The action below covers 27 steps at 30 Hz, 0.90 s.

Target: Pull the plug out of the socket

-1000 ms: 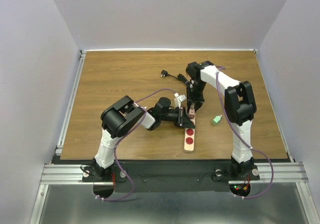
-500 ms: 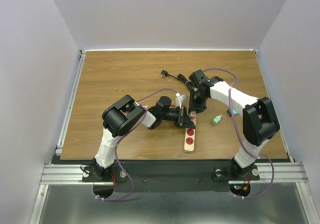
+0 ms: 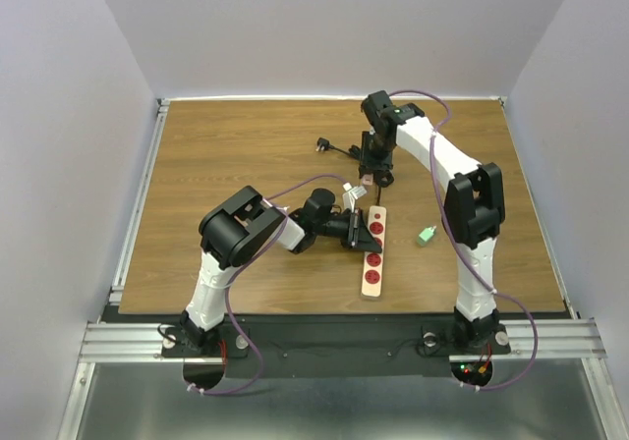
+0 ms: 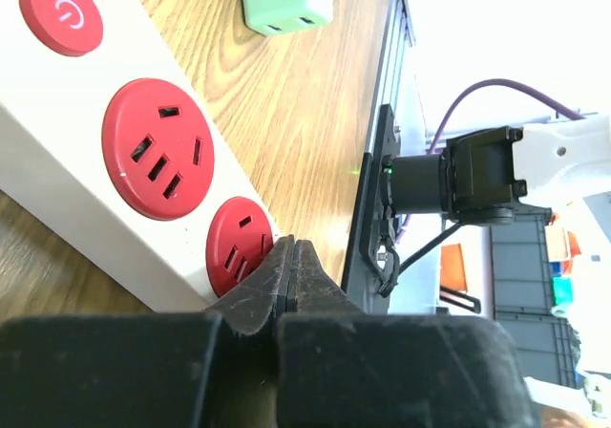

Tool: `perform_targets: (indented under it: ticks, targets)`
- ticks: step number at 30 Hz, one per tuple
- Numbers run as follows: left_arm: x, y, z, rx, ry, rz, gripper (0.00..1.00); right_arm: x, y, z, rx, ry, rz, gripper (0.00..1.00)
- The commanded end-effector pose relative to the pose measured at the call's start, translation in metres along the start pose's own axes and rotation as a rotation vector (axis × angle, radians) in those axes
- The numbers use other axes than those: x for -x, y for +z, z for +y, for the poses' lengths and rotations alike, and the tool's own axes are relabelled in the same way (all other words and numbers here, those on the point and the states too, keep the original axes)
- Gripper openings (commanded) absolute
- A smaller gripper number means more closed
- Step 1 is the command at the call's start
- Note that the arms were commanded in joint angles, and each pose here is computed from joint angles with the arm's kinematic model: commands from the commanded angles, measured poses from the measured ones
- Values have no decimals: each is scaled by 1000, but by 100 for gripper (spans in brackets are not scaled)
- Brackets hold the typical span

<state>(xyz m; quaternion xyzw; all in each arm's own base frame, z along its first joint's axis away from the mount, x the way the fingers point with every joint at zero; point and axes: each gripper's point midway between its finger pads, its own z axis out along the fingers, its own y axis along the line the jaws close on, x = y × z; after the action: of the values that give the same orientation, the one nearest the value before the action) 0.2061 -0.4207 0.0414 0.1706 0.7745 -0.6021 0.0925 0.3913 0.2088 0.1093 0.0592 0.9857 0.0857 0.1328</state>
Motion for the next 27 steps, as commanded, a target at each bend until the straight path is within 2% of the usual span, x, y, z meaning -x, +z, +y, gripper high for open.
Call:
perform_targets:
  ticks: [1,7,11,16,20,21,23,24,25,26,27]
  targets:
    - [-88,-24,95,343,-193,168,0,38,-25,8,17,-8,-133,0]
    - [-80,-26,92,332,-179,154,0,30,-50,-19,-61,-6,-182,0]
    - [-62,-25,74,296,-145,120,0,9,-61,-60,-155,46,-194,1]
    - [-22,-26,39,250,-66,57,0,-30,-52,-127,-279,136,-173,1]
    - [17,-29,0,236,42,-9,0,-31,-59,-140,-295,151,-225,1]
    - [25,-32,-13,234,60,-22,0,-27,-61,-141,-298,153,-247,9]
    - [46,-35,-35,233,105,-51,0,-22,-61,-146,-306,164,-260,15]
    - [52,-35,-43,231,116,-59,0,-20,-60,-147,-310,169,-263,24]
    - [65,-39,-55,233,140,-77,0,-19,-56,-149,-312,171,-261,37]
    - [72,-38,-60,226,155,-90,0,-20,-54,-150,-314,167,-253,37]
    - [75,-42,-70,226,165,-94,0,-19,-53,-149,-311,166,-256,48]
